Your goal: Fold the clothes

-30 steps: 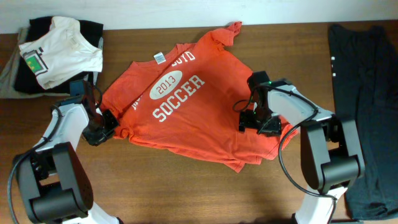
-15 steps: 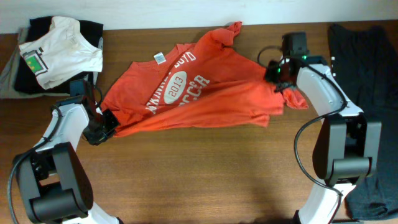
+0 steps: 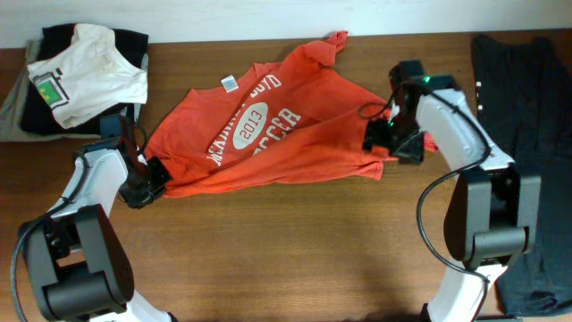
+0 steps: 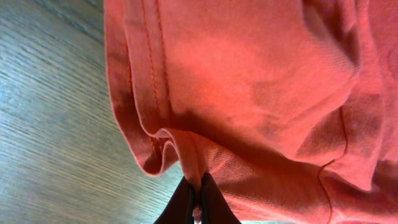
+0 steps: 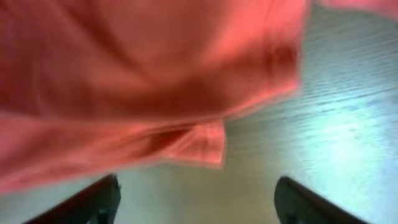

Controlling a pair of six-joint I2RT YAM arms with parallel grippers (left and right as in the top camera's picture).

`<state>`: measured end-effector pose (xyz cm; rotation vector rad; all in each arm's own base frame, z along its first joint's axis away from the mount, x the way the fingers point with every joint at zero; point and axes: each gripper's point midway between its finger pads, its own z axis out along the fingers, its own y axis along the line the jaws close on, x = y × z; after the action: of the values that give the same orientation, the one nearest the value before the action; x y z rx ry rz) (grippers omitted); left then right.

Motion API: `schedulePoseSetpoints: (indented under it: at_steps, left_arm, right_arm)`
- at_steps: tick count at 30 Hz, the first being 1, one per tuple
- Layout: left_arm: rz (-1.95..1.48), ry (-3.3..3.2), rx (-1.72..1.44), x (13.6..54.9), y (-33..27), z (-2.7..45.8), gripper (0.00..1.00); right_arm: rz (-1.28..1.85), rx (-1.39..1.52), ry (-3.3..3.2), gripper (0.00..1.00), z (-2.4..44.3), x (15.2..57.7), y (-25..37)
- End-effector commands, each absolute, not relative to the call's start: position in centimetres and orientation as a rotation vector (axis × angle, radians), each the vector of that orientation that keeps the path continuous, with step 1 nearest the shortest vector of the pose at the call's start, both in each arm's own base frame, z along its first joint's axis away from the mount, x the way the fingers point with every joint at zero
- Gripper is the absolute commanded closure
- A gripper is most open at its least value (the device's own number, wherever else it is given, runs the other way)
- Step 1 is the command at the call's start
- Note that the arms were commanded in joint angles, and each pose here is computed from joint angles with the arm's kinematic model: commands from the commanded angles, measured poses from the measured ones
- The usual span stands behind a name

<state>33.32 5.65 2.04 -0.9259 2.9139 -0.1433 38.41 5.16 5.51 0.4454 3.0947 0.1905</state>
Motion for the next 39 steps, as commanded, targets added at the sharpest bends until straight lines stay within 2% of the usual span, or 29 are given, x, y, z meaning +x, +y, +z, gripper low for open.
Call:
schedulePoseSetpoints:
  at_steps: [1,3,5,7,9,14,16,19,22,26,35,39]
  left_arm:
    - [-0.139,2.916,-0.907,33.4,5.7,2.2,0.96]
    - [-0.139,2.916,-0.907,33.4,5.7,2.2,0.95]
    - [-0.139,2.915,-0.907,33.4,5.7,2.2,0.96]
    - [-0.139,2.915,-0.907,33.4,5.7,2.2,0.95]
    - [-0.139,2.915,-0.907,33.4,5.7,2.2,0.95]
    - [-0.139,2.915,-0.907,33.4,5.7,2.2,0.95]
    - [-0.138,2.912,-0.906,33.5,5.8,2.2,0.95]
    - [-0.140,2.919,-0.909,33.3,5.7,2.1,1.00]
    - [-0.153,2.939,-0.916,32.7,5.4,2.5,1.00]
    - [-0.153,2.867,-0.887,32.5,5.4,6.1,1.00]
    - [-0.173,2.473,-0.743,28.8,4.8,20.8,1.00]
    - [-0.190,2.173,-0.635,25.4,4.0,29.5,1.00]
  right_arm:
    - [0.155,0.438,3.092,0.19,2.0,37.3,4.9]
    - [0.161,0.447,3.069,0.20,0.2,37.1,4.7]
    - [0.164,0.444,3.059,0.28,-0.1,37.3,4.7]
    - [0.170,0.440,3.042,0.41,0.0,37.7,4.7]
    - [0.168,0.442,3.049,0.48,0.0,37.5,4.7]
    - [0.158,0.501,3.079,0.90,0.0,36.6,4.7]
    - [0.153,0.530,3.088,0.96,0.3,36.5,4.6]
    - [0.143,0.541,3.113,0.96,2.1,36.5,4.6]
    - [0.115,0.638,3.113,0.96,4.3,35.8,4.4]
    - [0.069,0.713,3.098,0.96,7.9,33.6,3.7]
    - [0.122,0.665,2.734,0.96,21.1,30.1,2.2]
    - [0.153,0.631,2.511,0.96,27.1,27.9,1.2]
